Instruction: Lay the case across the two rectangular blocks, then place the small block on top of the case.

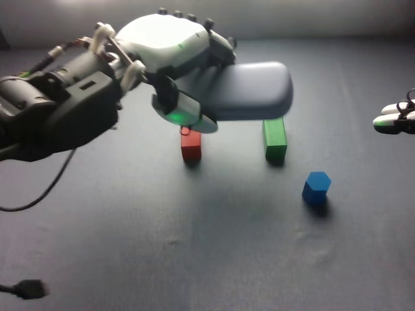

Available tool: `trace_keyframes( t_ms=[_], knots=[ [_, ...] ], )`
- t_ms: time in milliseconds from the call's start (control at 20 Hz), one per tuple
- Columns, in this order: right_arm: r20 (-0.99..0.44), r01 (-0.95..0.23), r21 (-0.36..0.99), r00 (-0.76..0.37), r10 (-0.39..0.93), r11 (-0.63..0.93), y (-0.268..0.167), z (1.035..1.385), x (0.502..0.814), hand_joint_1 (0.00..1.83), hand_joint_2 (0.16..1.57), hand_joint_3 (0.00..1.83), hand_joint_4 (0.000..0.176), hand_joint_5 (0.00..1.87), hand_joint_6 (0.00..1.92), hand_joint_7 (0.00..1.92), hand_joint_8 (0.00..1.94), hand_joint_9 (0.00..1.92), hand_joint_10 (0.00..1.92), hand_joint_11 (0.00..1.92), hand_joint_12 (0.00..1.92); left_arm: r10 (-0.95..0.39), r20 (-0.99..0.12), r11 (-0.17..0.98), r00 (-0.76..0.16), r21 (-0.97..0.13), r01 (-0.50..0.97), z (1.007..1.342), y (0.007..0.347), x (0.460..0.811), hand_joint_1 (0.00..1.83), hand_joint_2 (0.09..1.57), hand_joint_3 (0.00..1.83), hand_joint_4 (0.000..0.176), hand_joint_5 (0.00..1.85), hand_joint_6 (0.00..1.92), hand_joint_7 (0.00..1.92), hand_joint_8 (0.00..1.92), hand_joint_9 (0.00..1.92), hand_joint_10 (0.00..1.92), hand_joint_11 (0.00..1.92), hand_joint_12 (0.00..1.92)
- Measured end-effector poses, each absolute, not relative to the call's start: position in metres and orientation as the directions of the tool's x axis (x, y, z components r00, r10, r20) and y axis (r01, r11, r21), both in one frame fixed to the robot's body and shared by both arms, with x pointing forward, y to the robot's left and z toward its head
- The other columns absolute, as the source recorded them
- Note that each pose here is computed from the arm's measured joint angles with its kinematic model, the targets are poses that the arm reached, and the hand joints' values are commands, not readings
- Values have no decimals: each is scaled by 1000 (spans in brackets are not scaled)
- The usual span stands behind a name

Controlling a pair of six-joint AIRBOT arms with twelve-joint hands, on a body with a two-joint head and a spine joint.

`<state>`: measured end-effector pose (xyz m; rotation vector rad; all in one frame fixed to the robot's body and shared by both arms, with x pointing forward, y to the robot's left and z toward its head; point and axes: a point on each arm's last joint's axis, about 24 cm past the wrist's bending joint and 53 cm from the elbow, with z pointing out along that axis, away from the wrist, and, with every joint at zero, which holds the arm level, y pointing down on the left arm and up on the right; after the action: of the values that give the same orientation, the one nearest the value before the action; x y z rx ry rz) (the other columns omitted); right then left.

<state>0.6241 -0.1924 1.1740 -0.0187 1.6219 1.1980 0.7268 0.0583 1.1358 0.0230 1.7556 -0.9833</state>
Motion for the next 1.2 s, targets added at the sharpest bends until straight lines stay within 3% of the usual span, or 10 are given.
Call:
trace_keyframes(
  t_ms=[100, 150, 250, 350, 800, 950, 1000, 1150, 1200],
  knots=[
    [-736, -549, 673, -429, 525, 495, -193, 1175, 625, 697, 1301, 0, 0, 472, 5, 426, 5, 460, 7, 200, 827, -430, -780, 657, -456, -616, 435, 1124, 52, 726, 1249, 1131, 1, 0, 915, 909, 993, 1155, 989, 834, 818, 1387],
    [-737, -548, 672, -429, 523, 498, -193, 1174, 625, 698, 1303, 0, 0, 466, 2, 428, 5, 470, 9, 212, 829, -426, -776, 660, -465, -618, 428, 1120, 51, 726, 1348, 1114, 1, 0, 907, 873, 968, 1007, 1013, 1153, 801, 1303],
    [-737, -546, 673, -430, 522, 500, -193, 1173, 625, 699, 1309, 2, 0, 459, 0, 422, 1, 461, 3, 206, 815, -431, -771, 663, -469, -623, 416, 1117, 51, 729, 1369, 1143, 1, 0, 824, 1027, 891, 1080, 932, 1292, 782, 1364],
    [-735, -545, 674, -432, 523, 498, -192, 1172, 625, 694, 1306, 0, 0, 460, 3, 427, 3, 466, 5, 212, 813, -433, -769, 662, -471, -625, 413, 1115, 49, 730, 1366, 1163, 0, 0, 811, 995, 845, 1150, 883, 1398, 713, 1406],
    [-736, -546, 674, -433, 521, 498, -192, 1172, 625, 649, 1315, 1, 0, 465, 1, 426, 3, 464, 3, 214, 792, -424, -757, 687, -498, -627, 368, 1096, 49, 738, 1373, 1134, 0, 0, 833, 1056, 911, 978, 962, 1268, 809, 1080],
    [-736, -544, 674, -434, 520, 499, -192, 1171, 625, 688, 1314, 0, 0, 476, 3, 444, 6, 477, 7, 234, 802, -404, -760, 704, -509, -613, 357, 1088, 51, 737, 1371, 1141, 0, 0, 828, 1021, 897, 1024, 947, 1301, 808, 1228],
    [-736, -545, 674, -434, 520, 499, -192, 1171, 625, 693, 1316, 0, 0, 468, 0, 439, 3, 473, 4, 229, 800, -404, -760, 705, -508, -613, 356, 1088, 52, 737, 1282, 1122, 0, 0, 911, 896, 1000, 1100, 963, 999, 848, 1340],
    [-736, -544, 674, -434, 520, 500, -192, 1171, 626, 701, 1313, 0, 0, 477, 4, 440, 4, 481, 7, 248, 802, -406, -760, 707, -507, -613, 353, 1088, 53, 738, 1264, 1118, 1, 0, 907, 877, 1043, 1098, 1001, 844, 860, 1387],
    [-736, -543, 674, -435, 520, 500, -192, 1171, 626, 689, 1321, 3, 0, 467, 3, 438, 1, 484, 5, 255, 802, -404, -761, 708, -508, -611, 354, 1087, 52, 737, 1092, 1008, 0, 0, 824, 115, 884, 170, 920, 227, 654, 1043]
  ],
)
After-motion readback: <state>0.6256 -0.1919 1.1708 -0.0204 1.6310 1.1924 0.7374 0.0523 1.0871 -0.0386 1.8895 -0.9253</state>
